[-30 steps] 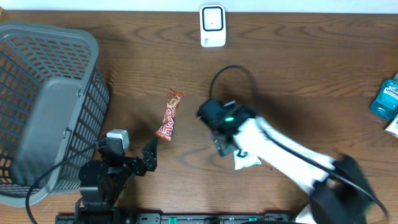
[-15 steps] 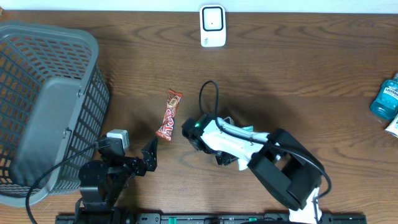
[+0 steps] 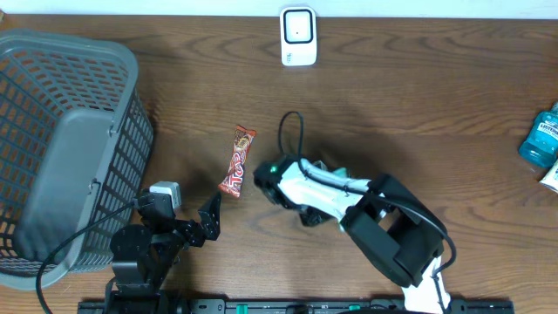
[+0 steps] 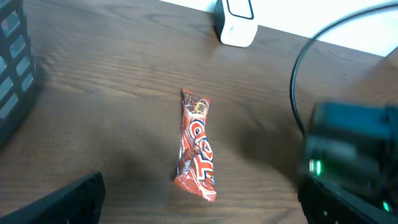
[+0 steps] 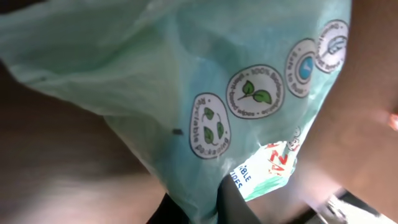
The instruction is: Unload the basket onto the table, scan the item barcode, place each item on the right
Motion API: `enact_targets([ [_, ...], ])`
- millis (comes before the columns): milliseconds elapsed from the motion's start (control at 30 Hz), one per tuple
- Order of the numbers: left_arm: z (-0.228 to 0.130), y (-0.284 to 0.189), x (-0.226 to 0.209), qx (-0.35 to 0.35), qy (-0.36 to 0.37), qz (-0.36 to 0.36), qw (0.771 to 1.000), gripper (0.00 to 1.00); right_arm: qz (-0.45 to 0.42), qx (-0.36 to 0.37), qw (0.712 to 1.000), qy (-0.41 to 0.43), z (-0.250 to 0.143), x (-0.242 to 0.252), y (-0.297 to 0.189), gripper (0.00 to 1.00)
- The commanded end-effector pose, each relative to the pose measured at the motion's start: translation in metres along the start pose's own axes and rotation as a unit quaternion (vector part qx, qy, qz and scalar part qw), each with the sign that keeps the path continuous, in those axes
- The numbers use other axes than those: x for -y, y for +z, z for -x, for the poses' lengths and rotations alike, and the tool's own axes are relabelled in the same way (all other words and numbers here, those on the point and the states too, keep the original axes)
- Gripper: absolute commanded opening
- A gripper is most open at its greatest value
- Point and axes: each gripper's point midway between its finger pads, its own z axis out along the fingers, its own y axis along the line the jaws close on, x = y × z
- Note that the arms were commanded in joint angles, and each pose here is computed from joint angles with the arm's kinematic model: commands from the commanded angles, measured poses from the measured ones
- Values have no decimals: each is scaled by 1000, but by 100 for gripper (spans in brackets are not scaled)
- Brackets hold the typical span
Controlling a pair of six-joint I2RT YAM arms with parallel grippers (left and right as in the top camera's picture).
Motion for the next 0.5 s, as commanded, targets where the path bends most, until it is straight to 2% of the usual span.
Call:
enact_targets([
  [0, 2, -1, 3, 2, 6, -6, 1000, 99, 161, 19, 984, -78, 15, -33, -45, 1],
  [100, 2, -1, 3, 2, 6, -6, 1000, 99, 272, 33, 954, -120, 17, -46, -73, 1],
  [133, 2, -1, 3, 2, 6, -6, 1000, 99, 326, 34, 935, -139, 17, -50, -84, 1],
  [167, 2, -1, 3, 2, 6, -6, 1000, 99, 385, 33, 909, -159, 16, -53, -95, 1],
  [200, 2, -1, 3, 2, 6, -6, 1000, 99, 457, 37, 869, -184, 18, -55, -107, 1],
  [267, 2, -1, 3, 2, 6, -6, 1000, 99, 528, 50, 825, -197, 22, -53, -120, 1],
  [333, 2, -1, 3, 2, 6, -6, 1000, 99, 577, 67, 792, -186, 32, -43, -124, 1],
  [467, 2, -1, 3, 2, 6, -6, 1000, 99, 634, 87, 751, -161, 43, -27, -122, 1],
])
